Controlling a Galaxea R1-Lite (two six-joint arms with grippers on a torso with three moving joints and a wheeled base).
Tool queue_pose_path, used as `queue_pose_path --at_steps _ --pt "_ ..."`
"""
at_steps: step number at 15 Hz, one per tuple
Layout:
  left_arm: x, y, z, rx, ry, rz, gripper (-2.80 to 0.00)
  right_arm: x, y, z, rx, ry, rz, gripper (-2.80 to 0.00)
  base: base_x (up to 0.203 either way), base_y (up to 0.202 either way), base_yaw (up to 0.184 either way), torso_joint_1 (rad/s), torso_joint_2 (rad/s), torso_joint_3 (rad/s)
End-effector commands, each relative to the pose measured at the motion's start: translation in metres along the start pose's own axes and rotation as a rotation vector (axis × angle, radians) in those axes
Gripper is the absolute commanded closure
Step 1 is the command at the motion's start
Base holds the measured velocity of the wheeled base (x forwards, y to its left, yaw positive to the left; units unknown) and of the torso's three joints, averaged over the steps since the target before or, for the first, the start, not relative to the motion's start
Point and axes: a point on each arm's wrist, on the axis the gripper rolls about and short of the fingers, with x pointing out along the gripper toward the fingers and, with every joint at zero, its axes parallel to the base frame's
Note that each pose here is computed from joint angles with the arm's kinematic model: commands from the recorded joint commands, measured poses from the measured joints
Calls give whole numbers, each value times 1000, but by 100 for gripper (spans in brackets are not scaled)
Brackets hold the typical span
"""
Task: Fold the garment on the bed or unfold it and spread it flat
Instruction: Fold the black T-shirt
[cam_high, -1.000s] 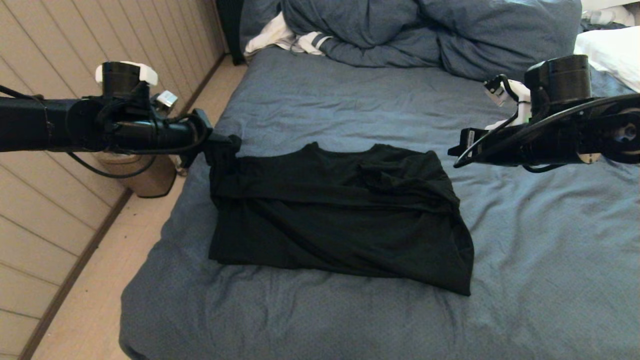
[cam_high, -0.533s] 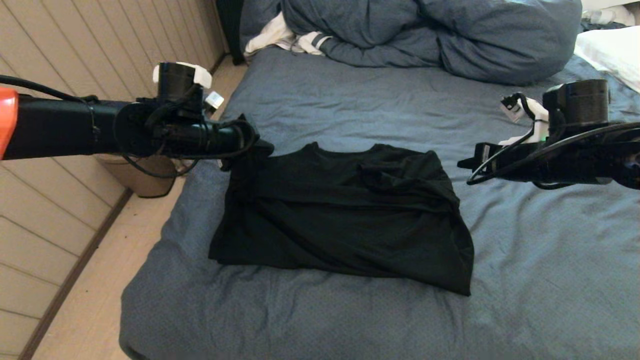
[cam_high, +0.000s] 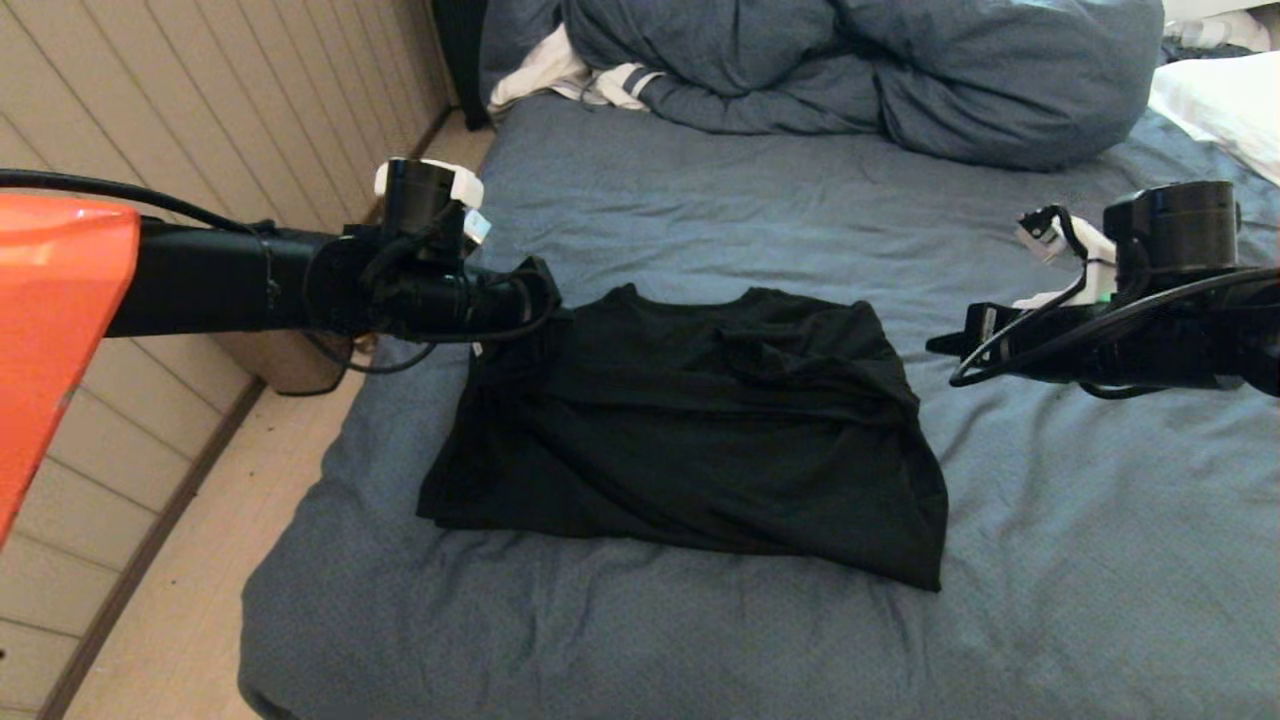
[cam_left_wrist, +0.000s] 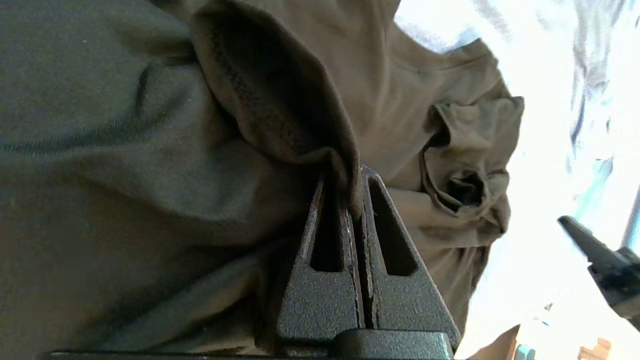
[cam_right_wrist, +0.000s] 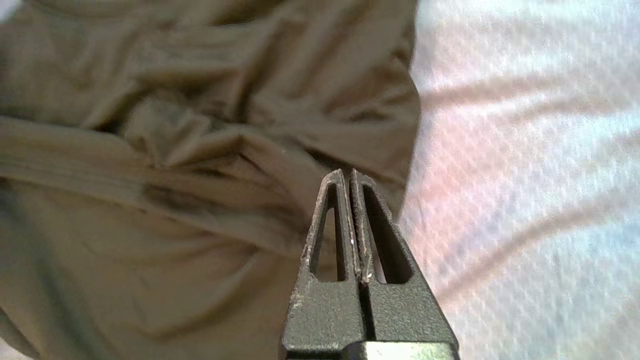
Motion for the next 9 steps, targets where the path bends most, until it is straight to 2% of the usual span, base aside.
queue_pose_path --at_steps 1,8,9 --pt "10 1 -3 -3 14 1 0 1 -3 -1 2 -18 7 0 0 0 0 0 0 0" --pt "28 8 -2 -2 21 13 0 11 -8 -7 9 5 22 0 0 0 0 0 0 0" --pt "29 7 -2 -5 24 22 -280 11 -11 -7 12 5 17 0 0 0 0 0 0 0"
